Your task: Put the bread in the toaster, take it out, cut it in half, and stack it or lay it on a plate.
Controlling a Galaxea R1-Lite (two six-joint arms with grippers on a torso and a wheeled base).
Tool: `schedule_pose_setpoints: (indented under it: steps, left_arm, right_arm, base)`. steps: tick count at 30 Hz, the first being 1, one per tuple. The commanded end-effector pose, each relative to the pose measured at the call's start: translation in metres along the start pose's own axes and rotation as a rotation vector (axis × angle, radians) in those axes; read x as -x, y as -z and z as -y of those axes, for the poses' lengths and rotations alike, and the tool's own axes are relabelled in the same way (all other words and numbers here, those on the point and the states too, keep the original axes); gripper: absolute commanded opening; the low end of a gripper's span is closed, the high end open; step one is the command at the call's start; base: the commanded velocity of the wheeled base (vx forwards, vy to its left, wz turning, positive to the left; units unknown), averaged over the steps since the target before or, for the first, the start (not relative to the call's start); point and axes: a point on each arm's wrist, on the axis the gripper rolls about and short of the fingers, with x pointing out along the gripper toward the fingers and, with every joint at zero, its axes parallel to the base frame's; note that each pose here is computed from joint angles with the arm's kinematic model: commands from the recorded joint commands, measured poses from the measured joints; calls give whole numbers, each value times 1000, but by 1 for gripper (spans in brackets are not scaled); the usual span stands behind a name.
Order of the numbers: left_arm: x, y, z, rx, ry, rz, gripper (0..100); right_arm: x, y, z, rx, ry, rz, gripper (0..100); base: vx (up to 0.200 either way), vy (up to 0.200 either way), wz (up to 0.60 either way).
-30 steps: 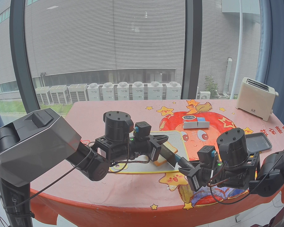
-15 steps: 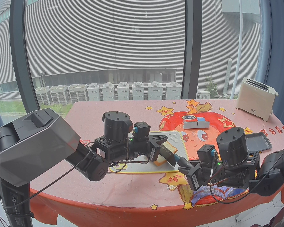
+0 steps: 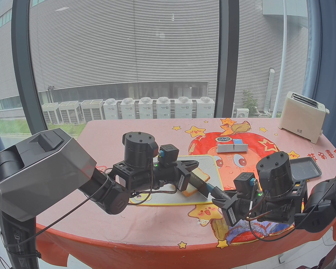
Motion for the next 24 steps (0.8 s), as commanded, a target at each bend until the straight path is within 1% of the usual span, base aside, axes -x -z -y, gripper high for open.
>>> schedule_pose_setpoints:
  steps: [1,7,13,18,24]
  left_arm:
    - [0,-1,0,-1,1,5,0]
    - [0,10,-2,11,-4,-28,0]
    - [0,13,-6,16,-11,-32,0]
    - [1,9,-6,12,-13,-22,0]
    - [-1,-1,-7,1,-15,11,0]
  right_arm:
    - [0,-2,1,-3,3,10,0]
    - [0,-7,1,-15,4,33,0]
    - [-1,-5,1,-13,4,22,0]
    - [-4,0,1,-5,4,-4,0]
    - [-5,0,1,-6,4,-2,0]
  base:
    - [0,0,0]
    - [0,0,0]
    - [0,0,0]
    - [0,0,0]
    - [0,0,0]
